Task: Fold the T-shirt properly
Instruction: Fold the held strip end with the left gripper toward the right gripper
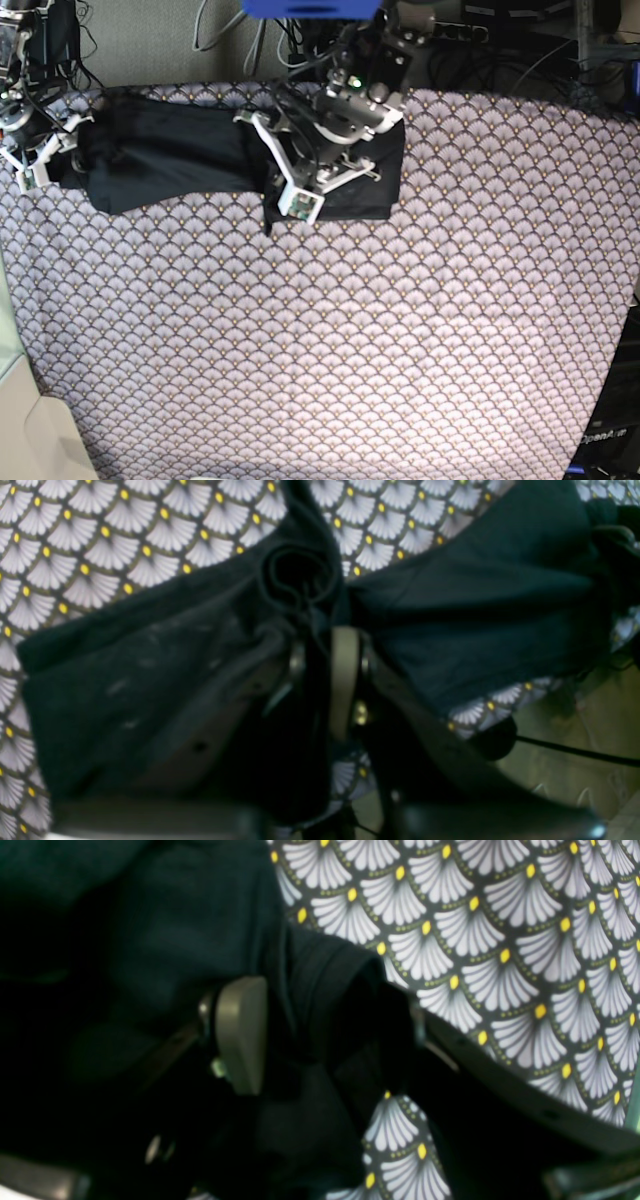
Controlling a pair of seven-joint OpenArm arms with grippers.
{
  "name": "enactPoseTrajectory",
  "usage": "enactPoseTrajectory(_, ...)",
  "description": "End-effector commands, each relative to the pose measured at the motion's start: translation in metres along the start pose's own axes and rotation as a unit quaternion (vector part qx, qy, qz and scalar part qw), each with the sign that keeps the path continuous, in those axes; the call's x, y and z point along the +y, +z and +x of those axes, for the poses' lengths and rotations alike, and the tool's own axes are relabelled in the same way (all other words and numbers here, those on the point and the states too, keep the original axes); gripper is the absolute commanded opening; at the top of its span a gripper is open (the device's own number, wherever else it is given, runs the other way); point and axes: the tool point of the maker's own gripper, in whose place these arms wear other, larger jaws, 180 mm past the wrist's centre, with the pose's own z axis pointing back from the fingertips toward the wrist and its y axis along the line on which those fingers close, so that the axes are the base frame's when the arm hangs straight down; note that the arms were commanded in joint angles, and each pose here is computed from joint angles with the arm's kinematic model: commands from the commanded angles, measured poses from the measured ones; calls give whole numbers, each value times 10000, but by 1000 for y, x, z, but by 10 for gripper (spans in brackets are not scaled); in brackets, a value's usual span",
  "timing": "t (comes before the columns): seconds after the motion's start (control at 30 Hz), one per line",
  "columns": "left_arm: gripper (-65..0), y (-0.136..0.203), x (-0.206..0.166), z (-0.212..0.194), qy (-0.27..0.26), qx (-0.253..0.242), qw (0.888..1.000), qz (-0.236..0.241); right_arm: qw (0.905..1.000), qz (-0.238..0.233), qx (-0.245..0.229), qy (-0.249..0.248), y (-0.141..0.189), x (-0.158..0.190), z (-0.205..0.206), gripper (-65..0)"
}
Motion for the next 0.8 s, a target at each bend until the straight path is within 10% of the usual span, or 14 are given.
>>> enactPoseTrajectory(0.0,-650,1,-6,11,76,-182,9998,-56,9999,-64,37,132,2,-7,4,-289)
enactPoseTrajectory(0.33,-642,-4,-7,9,114,-126,9998,-68,9999,-64,37,132,2,-7,4,-289)
enactPoseTrajectory(0.77,-302,17,-45,37,-568,-1112,9904,-596,9999,-56,66,129,3,-6,1,-289)
